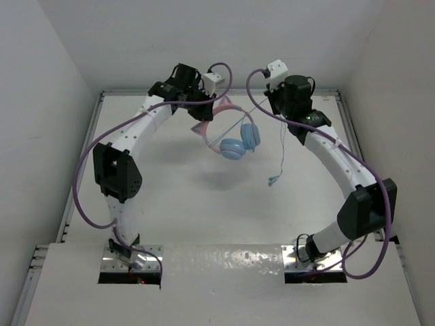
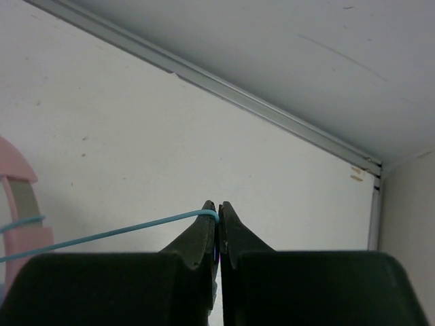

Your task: Wrap the headphones

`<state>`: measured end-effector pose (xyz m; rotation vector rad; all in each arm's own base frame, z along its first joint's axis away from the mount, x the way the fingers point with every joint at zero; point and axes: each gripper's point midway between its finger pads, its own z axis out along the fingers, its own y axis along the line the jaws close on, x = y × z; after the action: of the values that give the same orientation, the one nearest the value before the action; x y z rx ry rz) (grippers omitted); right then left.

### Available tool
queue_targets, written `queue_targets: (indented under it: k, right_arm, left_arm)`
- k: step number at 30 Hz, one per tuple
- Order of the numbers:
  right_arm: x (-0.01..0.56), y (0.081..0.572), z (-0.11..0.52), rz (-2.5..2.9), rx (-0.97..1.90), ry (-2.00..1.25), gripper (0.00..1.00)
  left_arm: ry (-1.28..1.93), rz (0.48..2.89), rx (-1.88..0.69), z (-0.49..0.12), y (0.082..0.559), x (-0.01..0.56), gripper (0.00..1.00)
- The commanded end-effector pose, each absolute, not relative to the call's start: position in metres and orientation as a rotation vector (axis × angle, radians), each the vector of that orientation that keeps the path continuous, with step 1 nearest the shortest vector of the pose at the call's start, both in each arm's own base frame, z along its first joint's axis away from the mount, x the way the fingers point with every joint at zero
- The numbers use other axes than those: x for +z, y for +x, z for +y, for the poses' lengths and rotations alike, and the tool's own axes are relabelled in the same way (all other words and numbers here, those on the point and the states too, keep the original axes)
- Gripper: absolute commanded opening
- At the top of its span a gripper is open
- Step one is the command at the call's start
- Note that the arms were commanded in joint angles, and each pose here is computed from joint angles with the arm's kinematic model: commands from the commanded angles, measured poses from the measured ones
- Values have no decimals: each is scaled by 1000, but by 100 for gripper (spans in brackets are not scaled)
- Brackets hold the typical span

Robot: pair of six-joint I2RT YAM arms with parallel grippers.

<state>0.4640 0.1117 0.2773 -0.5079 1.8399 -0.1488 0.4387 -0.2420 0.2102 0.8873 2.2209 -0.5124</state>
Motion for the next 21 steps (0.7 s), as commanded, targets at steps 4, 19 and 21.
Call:
queue_targets:
  k: [4,19,21]
  right_arm:
    - [326,489,110,1694,-65,-340,0]
    - [231,484,159,1828,269,-383,12]
    - [206,469,179,1833,408,-438,26]
  left_arm:
    - [1061,2132,-641,-252,397,250,0]
    - [961,2068,-751,-259,396,305,0]
    - [950,2050,-756,-259,396,316,0]
